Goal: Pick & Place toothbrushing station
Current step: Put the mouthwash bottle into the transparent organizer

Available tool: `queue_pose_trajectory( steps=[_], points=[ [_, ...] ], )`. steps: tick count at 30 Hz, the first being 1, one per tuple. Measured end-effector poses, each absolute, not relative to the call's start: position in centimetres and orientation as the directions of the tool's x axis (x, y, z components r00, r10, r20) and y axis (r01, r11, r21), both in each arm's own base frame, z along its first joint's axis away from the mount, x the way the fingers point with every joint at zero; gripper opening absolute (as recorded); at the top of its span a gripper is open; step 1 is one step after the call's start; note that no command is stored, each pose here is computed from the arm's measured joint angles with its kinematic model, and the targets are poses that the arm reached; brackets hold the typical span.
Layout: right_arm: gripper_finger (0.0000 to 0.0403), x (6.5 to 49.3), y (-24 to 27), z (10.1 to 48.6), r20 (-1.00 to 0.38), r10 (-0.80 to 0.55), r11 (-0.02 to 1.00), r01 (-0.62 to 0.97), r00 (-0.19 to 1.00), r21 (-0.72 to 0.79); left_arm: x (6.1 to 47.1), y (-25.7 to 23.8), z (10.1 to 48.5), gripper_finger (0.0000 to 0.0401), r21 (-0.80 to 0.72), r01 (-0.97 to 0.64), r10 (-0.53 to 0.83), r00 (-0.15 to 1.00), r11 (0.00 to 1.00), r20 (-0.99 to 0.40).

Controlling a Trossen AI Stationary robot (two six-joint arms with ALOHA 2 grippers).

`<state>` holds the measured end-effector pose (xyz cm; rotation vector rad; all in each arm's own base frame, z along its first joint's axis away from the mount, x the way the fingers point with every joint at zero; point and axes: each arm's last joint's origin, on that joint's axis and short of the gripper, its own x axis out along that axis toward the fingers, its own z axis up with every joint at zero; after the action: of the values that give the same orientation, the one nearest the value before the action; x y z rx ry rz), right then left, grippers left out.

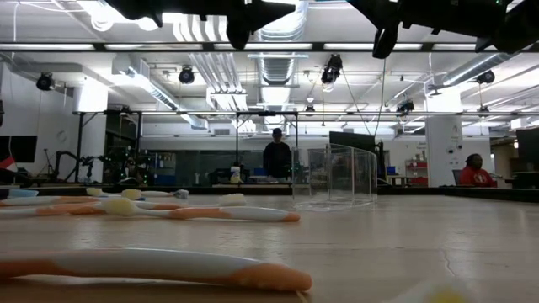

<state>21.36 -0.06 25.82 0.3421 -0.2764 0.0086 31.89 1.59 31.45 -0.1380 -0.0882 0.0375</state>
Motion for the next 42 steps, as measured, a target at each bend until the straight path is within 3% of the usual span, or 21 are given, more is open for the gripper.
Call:
queue_pose_trajectory(
  steps=[9,42],
  points=[
    [0.0096,21.38,-0.04,25.78,0.266,-0.033,0.943,-0.058,0.964,0.328,31.86,1.43,31.48,0.0207,-0.153,0.028,-0.015,0.996,0.988,0.086],
    [0.0096,21.40,-0.12,25.77,0.267,-0.053,0.951,-0.033,0.962,0.308,32.39,1.43,31.09,0.0207,-0.170,0.039,-0.022,0.994,0.985,0.104]
  ],
)
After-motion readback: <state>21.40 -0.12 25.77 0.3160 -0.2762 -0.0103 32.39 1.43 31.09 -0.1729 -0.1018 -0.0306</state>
